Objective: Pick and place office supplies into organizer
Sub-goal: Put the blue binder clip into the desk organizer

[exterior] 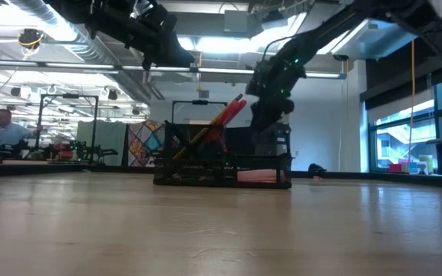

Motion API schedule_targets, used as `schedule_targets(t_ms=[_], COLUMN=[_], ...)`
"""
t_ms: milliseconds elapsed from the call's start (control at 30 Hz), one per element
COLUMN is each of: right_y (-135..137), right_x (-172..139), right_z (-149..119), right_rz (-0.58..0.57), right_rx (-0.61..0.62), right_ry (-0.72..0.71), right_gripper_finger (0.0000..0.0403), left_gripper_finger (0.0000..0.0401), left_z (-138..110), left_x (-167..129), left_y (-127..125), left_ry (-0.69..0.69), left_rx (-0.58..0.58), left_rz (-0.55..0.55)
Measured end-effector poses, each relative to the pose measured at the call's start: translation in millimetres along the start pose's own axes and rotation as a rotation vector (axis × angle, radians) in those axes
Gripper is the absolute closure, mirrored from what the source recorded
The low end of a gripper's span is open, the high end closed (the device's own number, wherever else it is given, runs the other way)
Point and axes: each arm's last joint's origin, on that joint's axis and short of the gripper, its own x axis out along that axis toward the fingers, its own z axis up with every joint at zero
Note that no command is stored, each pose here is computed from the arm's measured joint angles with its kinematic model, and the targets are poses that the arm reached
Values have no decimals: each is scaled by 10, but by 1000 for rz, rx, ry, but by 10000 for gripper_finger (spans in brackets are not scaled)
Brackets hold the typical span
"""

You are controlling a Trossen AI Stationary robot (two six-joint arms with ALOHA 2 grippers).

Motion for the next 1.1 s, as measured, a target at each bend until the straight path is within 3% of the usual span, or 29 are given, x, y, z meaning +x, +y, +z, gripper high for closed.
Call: schedule_targets(t_ms=[133,333,1100], right_y=[-8,-18,7], right_x=[179,446,631], right_z=[-79,-196,-208], right_rz=[63,62,88], right_rx=[-79,-124,-238], right_ry=[40,142,144], right_gripper_finger=[140,140,140], left_gripper_finger=[276,276,276], left_z=[-4,-26,-30], left_x=[0,0,-1], left_y=[-7,-8,-8], left_ry=[4,26,31], left_rx=[-2,-2,-1], left_rz=[-3,-3,-2])
